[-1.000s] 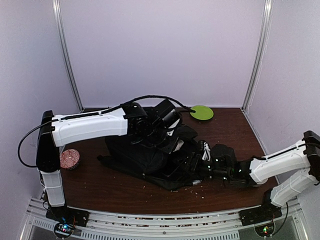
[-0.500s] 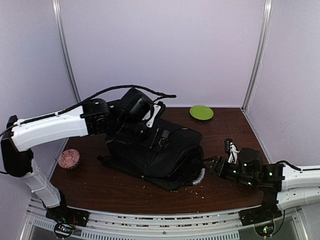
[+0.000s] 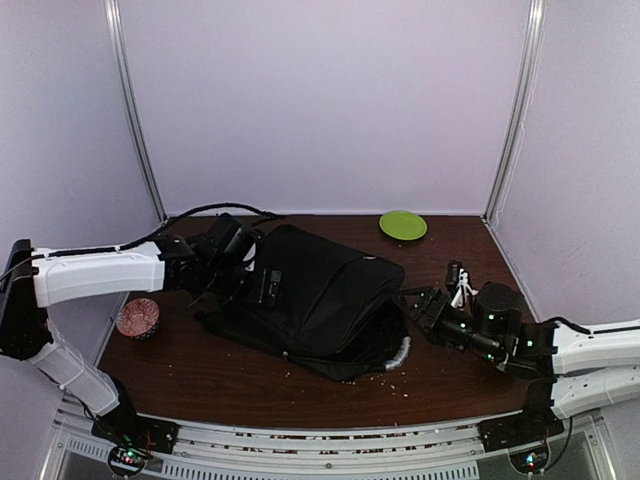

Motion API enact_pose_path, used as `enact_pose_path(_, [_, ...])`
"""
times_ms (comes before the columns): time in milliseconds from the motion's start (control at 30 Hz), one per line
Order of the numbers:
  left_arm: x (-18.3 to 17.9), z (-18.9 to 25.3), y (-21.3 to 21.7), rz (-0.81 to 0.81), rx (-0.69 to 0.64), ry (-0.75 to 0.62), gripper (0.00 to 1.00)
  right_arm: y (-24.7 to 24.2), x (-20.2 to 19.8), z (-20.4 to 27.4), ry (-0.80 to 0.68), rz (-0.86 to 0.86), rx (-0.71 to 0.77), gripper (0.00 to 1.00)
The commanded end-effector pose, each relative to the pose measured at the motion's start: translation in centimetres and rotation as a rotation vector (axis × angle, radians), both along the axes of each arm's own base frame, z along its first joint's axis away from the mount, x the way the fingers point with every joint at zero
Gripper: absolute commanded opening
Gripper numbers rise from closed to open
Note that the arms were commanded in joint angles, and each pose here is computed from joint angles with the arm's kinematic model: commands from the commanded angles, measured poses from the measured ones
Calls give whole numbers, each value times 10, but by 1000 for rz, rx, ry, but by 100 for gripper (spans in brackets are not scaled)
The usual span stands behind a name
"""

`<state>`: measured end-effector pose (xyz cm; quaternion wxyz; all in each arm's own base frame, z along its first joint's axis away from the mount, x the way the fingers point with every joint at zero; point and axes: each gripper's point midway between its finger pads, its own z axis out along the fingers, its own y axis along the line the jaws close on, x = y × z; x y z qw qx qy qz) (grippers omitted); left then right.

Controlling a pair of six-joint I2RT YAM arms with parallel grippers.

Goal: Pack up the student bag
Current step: Adjust the student bag at the center of the board.

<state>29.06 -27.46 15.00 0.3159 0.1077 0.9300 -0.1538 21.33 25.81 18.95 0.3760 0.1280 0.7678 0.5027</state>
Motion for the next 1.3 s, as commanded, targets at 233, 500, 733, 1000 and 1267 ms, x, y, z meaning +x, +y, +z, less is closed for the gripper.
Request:
enact_pose_path(233, [22,-42,-21,47,-30,53,82,16,25,-56,128,34,-18,64])
enact_pose_path(500, [21,-41,-9,65,-39,51,77,-37,16,-99,183,-71,-179,27])
enact_pose_path(733, [18,-23,-3,71,-68,21,77,-34,5,-57,69,5,-96,59])
enact_pose_path(1000, [10,-13,28,152,-39,-26,80,-54,14,-110,169,-103,-287,53])
enact_pose_path(1267, [0,-25,59,214,-3,-29,80,-28,37,-124,188,-73,-351,49])
